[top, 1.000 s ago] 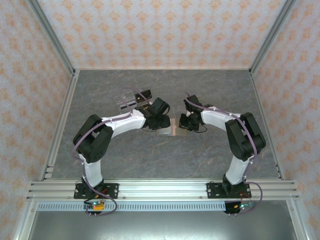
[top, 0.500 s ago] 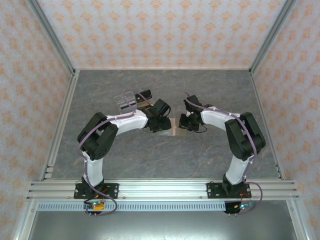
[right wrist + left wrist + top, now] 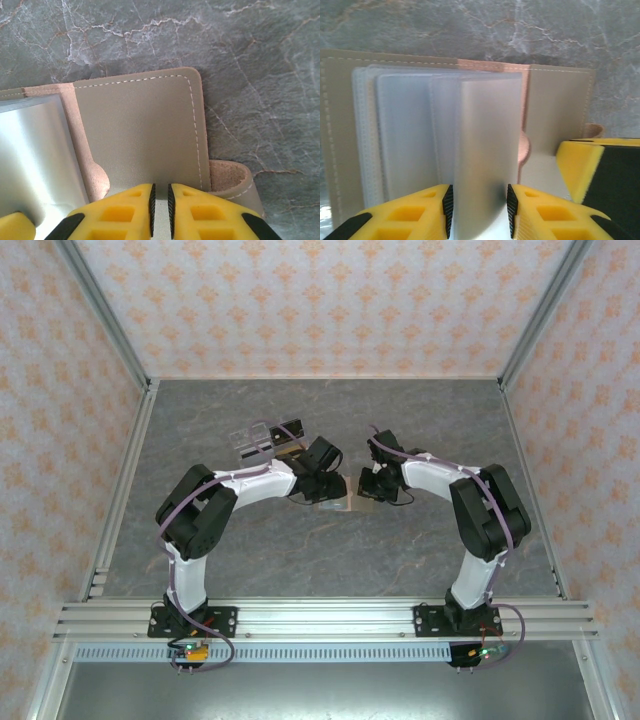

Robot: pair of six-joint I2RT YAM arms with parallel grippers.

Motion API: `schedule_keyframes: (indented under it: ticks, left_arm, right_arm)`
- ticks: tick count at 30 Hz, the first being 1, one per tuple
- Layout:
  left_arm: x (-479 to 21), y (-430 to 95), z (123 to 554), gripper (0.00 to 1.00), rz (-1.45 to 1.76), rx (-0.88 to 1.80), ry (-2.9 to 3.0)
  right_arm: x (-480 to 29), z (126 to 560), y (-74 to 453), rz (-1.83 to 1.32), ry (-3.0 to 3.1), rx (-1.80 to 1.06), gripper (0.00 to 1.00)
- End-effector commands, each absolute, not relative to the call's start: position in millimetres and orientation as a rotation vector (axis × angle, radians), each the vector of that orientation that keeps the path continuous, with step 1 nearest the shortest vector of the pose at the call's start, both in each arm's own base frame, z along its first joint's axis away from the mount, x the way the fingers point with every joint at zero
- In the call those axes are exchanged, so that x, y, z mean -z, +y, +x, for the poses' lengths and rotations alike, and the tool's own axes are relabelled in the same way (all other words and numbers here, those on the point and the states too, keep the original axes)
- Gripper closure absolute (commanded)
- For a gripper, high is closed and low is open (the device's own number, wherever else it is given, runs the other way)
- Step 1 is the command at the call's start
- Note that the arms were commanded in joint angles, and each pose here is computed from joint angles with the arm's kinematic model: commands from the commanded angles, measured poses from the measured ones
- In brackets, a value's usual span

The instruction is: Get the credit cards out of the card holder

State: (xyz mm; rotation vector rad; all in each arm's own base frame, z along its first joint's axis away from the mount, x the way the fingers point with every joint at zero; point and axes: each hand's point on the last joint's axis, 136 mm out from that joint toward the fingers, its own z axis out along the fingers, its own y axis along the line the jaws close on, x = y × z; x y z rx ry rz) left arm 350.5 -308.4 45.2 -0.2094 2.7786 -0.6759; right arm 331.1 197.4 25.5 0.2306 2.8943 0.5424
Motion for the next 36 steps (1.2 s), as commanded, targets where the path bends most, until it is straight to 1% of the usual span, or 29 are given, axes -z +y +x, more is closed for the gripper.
schedule_keyframes:
  ticks: [1,4,6,10,13,15,17,22,26,27,28,32,34,36]
  left_arm:
    - [-45,-314,353,0.63,-0.212,0.747,2.769]
    - [-45,-314,353,0.65,-0.21,0.756,2.768]
    - [-45,-314,353,0.69,-0.215,0.757,2.766]
    - [-46,-309,354,0.83,-0.227,0.744,2.76]
    - [-41,-299,351,0.91,-0.246,0.7,2.77]
    - [-51,-293,349,0.97,-0.24,0.691,2.759]
    - [-53,-287,345,1.0,-0.238,0.661,2.764]
    - [-59,-280,340,1.0,-0.222,0.642,2.76]
    - [-68,-288,341,1.0,-0.193,0.692,2.735]
    - [-69,-291,341,0.99,-0.186,0.71,2.732]
    - [-71,-296,343,0.94,-0.176,0.737,2.728]
    - [-77,-322,345,0.71,-0.123,0.843,2.71]
    - [-78,-332,348,0.64,-0.106,0.875,2.705]
    - [-77,-338,350,0.6,-0.1,0.894,2.704]
  right_arm:
    - [-13,328,190,0.236,2.93,-0.472,0.82]
    - [-15,328,191,0.235,2.924,-0.478,0.82]
    - [-19,329,191,0.235,2.913,-0.483,0.82]
    - [-38,332,190,0.244,2.853,-0.502,0.81]
    - [-58,334,185,0.261,2.788,-0.507,0.77]
    - [-68,334,181,0.273,2.755,-0.498,0.72]
    - [-78,333,175,0.285,2.72,-0.476,0.69]
    - [-96,331,155,0.33,2.653,-0.376,0.63]
    - [-108,329,153,0.326,2.616,-0.399,0.6]
    - [-110,329,156,0.319,2.616,-0.415,0.6]
    - [-111,329,158,0.313,2.618,-0.429,0.6]
    - [-110,329,164,0.308,2.627,-0.472,0.6]
    - [-110,329,165,0.312,2.627,-0.485,0.6]
    - [-110,328,166,0.311,2.623,-0.491,0.6]
